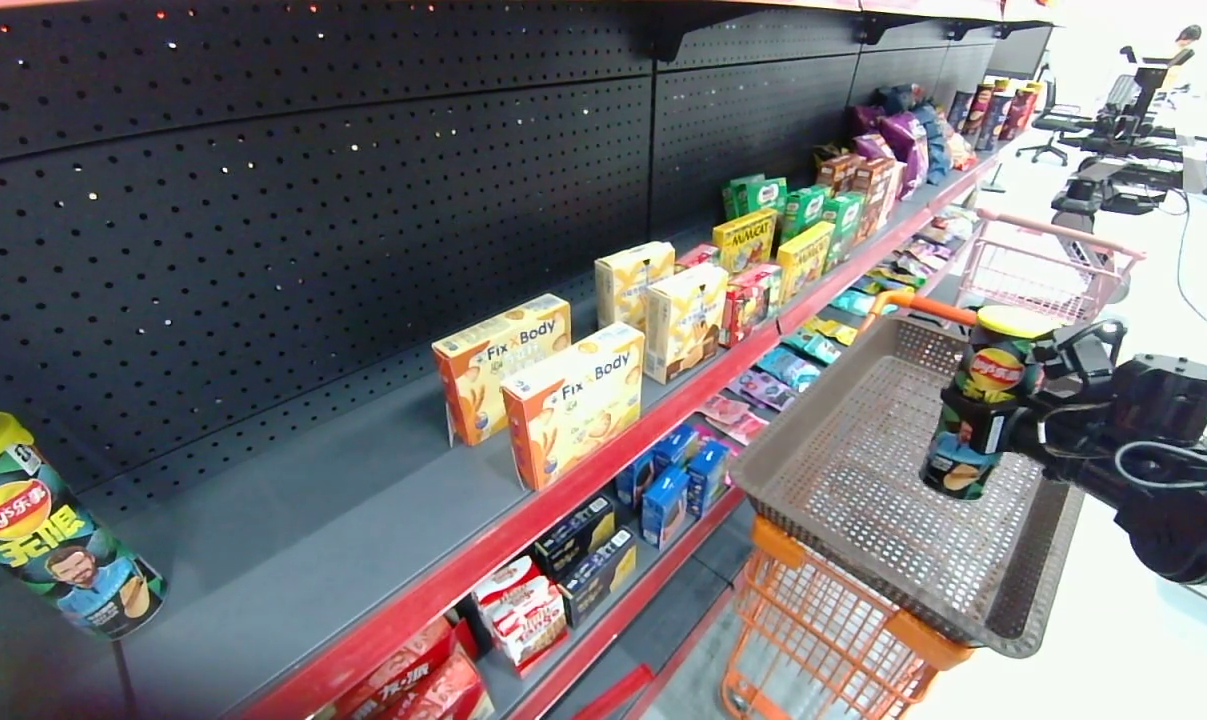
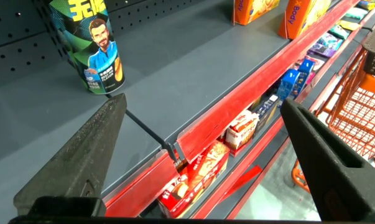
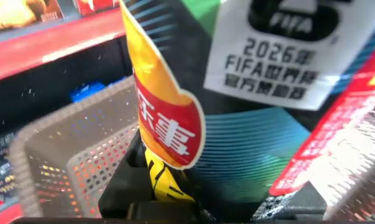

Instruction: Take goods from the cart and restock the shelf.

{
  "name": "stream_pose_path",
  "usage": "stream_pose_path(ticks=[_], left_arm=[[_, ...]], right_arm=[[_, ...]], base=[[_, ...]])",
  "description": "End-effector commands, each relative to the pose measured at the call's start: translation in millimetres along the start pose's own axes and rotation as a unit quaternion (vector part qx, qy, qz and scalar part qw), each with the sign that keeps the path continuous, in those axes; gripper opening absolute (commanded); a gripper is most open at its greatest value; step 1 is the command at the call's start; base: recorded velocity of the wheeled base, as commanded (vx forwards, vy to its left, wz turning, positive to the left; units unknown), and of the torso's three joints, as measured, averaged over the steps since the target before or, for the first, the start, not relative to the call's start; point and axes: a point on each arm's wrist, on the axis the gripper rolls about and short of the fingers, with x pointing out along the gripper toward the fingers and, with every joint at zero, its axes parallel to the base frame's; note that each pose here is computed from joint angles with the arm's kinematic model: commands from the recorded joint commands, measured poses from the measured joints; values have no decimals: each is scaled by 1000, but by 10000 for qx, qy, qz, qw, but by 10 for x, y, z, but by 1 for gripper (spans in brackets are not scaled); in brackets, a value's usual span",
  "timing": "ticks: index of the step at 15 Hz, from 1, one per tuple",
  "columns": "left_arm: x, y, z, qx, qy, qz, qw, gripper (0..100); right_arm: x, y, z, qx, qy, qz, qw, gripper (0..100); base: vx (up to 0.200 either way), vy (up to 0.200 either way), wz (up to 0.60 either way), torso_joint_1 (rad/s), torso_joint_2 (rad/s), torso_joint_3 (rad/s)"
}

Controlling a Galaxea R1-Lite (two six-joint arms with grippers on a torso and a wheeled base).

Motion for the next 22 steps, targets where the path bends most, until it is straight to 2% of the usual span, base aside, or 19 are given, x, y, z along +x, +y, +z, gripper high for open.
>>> stream_pose_path(ticks=[1,2,6,8,9,10,11,12,19,22], left_arm=[[0,0,-1,-2,-1,3,10000,100],[0,0,-1,-2,-1,3,10000,100],[0,0,-1,-2,-1,3,10000,100],[0,0,-1,-2,-1,3,10000,100],[0,0,-1,-2,-1,3,10000,100],[0,0,-1,-2,-1,3,10000,100],[0,0,-1,-2,-1,3,10000,100],[0,0,-1,-2,-1,3,10000,100],[0,0,-1,-2,-1,3,10000,100],[0,0,-1,-2,-1,3,10000,100]], right_arm=[[-452,84,258,60,-176,-280,9994,0],[-561,113,287,83,-177,-372,9991,0],[-1466,365,434,38,-407,-720,9966,0],[-1823,447,294,-62,-283,-1090,9936,0],[-1823,447,294,-62,-283,-1090,9936,0],[-2011,467,195,-242,-38,-2040,9787,0],[-2068,460,193,-269,10,-2561,9663,0],[-2096,458,180,-291,65,-2757,9608,0],[-2136,528,178,-532,108,-2638,9630,0],[-2148,561,175,-536,86,-2544,9656,0]], base=[[0,0,0,0,0,0],[0,0,0,0,0,0],[0,0,0,0,0,0],[0,0,0,0,0,0],[0,0,0,0,0,0],[0,0,0,0,0,0],[0,0,0,0,0,0],[0,0,0,0,0,0],[0,0,514,3,1,1],[0,0,0,0,0,0]])
